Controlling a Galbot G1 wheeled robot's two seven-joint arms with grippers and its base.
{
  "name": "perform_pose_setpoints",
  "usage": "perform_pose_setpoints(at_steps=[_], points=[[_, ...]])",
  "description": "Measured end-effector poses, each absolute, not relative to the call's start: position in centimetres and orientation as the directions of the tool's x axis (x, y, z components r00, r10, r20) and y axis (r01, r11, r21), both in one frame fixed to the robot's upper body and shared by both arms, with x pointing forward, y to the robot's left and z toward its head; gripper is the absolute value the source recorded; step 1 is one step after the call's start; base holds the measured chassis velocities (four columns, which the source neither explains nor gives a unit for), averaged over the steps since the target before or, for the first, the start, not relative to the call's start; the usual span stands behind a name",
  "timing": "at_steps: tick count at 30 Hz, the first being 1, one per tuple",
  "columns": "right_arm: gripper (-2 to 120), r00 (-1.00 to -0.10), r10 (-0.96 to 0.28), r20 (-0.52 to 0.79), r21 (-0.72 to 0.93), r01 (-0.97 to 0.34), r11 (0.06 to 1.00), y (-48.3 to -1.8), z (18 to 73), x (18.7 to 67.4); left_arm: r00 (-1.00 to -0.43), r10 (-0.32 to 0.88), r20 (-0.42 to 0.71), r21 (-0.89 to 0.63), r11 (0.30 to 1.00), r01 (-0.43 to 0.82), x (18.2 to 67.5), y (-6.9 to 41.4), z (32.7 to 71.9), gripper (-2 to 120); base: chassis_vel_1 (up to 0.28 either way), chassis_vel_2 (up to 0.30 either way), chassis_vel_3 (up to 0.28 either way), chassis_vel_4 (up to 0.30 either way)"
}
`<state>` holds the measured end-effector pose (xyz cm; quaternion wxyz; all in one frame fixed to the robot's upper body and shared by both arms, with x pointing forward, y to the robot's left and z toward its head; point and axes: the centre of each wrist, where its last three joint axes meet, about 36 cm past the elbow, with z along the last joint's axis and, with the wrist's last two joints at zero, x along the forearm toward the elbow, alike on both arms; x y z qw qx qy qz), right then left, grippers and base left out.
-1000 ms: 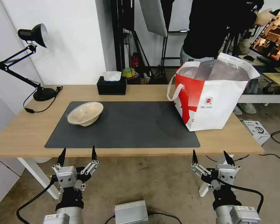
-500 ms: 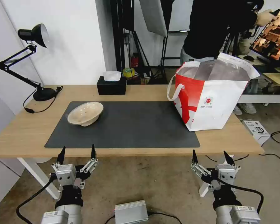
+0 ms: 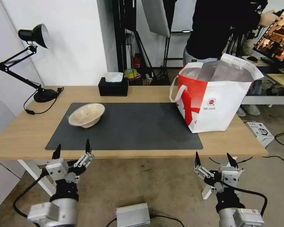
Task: Pick up the trash from the table and place it into the takeout bag.
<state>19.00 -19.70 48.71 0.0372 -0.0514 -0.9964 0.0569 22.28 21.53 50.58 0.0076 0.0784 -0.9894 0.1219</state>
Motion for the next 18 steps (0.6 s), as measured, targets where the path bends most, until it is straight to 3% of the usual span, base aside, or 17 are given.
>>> perform_pose_setpoints(at_steps=[18], points=[[100, -0.992, 0.107, 0.068, -0.117, 0.098, 0.988, -19.7, 48.7, 19.0, -0.974, -0.115, 0.195, -0.524, 0.827, -0.202, 27.4, 28.2, 56.9, 100, 0.0, 0.0, 0.0, 0.0]])
